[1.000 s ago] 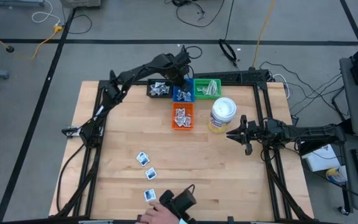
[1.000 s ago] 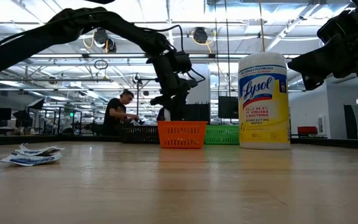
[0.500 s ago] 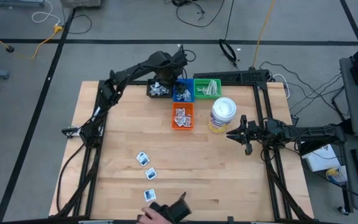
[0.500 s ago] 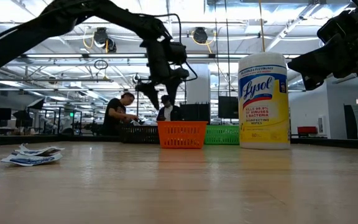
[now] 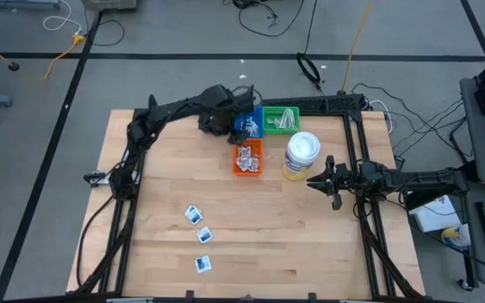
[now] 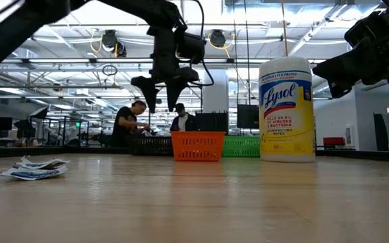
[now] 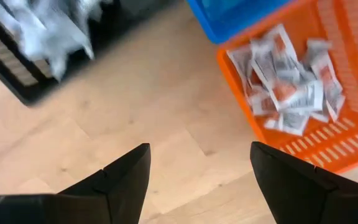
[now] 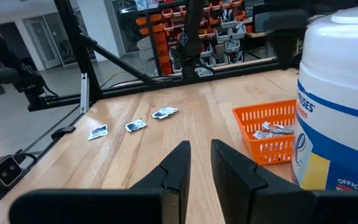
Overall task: Pick & Place First Aid Supplies
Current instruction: Put the blue alcohol pad into the blue bin
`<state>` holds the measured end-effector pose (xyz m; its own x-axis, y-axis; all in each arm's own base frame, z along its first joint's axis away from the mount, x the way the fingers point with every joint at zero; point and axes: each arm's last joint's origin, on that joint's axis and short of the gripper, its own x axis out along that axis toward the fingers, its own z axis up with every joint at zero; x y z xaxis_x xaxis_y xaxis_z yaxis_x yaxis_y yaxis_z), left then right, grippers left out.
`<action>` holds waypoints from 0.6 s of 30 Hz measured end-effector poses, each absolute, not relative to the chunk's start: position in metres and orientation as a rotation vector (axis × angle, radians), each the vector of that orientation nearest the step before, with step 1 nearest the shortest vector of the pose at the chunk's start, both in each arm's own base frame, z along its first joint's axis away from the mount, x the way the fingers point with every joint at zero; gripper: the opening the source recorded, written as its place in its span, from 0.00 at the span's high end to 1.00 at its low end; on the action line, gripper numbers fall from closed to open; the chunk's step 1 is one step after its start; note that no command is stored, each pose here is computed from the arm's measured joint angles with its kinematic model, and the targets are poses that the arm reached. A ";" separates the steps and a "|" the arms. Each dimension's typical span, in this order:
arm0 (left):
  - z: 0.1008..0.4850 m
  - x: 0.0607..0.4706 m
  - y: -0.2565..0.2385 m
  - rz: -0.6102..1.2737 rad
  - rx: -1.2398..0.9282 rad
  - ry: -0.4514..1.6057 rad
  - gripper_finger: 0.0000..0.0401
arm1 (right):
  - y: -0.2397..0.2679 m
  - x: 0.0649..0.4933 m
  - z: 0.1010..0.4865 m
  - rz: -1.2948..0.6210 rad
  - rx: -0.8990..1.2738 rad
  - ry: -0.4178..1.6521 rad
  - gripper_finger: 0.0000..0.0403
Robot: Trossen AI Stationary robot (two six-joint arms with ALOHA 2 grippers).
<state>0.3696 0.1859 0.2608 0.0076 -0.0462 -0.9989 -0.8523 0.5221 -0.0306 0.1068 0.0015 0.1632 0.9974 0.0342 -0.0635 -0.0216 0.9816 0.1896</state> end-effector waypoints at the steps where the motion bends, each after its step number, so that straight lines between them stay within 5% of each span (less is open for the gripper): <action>1: 0.259 0.370 0.178 0.762 -0.829 1.437 0.30 | 0.001 0.107 0.163 0.028 0.190 0.067 0.85; 18: 0.243 0.347 0.023 0.712 -0.833 1.414 0.30 | 0.001 0.107 0.163 0.028 0.190 0.066 0.85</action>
<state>0.3467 0.0226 0.2431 0.0471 -0.0588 -0.9972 -0.8364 0.5435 -0.0716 0.1068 0.0015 0.1633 0.9974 0.0341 -0.0632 -0.0215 0.9816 0.1896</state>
